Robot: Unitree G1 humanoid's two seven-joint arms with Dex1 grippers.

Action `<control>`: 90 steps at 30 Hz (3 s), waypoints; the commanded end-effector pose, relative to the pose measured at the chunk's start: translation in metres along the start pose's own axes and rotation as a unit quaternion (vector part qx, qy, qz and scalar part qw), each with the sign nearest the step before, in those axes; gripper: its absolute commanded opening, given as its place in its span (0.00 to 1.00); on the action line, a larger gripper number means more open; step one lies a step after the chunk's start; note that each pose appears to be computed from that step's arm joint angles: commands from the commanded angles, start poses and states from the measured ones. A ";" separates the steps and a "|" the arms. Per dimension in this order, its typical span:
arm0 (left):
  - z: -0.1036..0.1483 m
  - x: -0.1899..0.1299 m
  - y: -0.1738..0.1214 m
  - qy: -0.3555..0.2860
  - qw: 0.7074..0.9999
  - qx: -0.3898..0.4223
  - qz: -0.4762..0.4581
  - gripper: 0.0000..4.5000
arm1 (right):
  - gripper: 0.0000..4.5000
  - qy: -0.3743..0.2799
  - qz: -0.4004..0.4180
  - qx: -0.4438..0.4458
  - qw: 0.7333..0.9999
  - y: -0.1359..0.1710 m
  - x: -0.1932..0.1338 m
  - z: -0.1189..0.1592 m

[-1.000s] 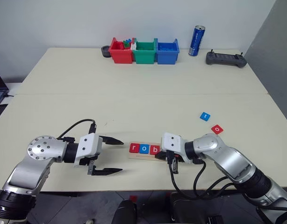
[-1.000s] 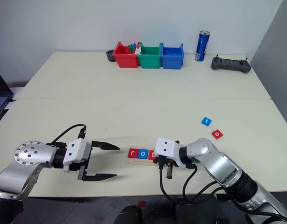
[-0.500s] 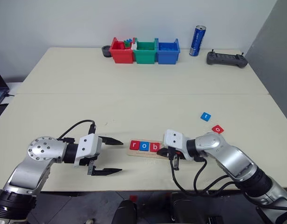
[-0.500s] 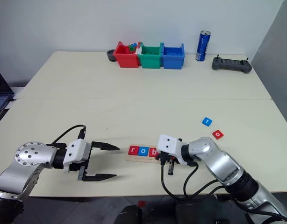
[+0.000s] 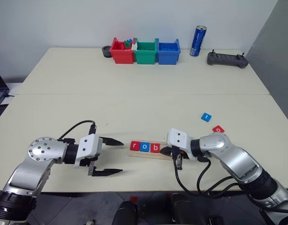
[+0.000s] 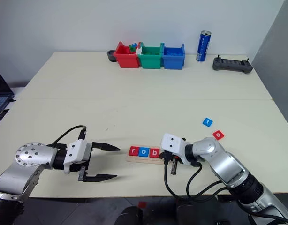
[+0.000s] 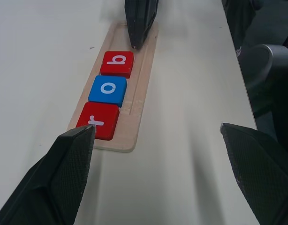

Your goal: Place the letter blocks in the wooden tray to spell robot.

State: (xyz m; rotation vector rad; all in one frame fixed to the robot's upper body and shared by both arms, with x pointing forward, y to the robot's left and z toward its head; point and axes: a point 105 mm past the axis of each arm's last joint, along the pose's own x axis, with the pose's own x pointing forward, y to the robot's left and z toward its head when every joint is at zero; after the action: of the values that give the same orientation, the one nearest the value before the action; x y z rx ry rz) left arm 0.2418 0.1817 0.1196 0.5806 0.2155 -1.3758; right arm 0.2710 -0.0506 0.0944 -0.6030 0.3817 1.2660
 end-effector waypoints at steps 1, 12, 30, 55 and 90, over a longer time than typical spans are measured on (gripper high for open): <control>0.012 -0.002 0.004 -0.006 1.000 0.024 0.008 1.00 | 0.01 -0.001 -0.011 -0.017 1.000 -0.006 -0.003 0.006; 0.012 0.000 0.005 -0.008 1.000 0.024 0.012 1.00 | 0.01 -0.015 0.000 -0.027 1.000 -0.006 0.005 0.016; 0.025 -0.002 0.005 -0.046 0.999 0.004 0.024 1.00 | 0.37 -0.060 -0.189 0.055 0.979 -0.038 -0.074 0.008; 0.033 0.010 0.017 -0.072 0.997 0.018 -0.006 1.00 | 0.99 -0.009 -0.400 0.249 0.882 -0.081 -0.135 -0.112; 0.030 0.006 0.014 -0.073 0.997 0.015 -0.001 1.00 | 0.32 -0.066 -0.461 0.319 0.826 -0.022 -0.086 -0.046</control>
State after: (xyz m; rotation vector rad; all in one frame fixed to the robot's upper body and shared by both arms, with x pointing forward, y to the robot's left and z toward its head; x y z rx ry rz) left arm 0.2501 0.1663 0.1366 0.4807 0.1139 -1.4124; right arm 0.2737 -0.1512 0.1037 -0.0509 0.3471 0.2298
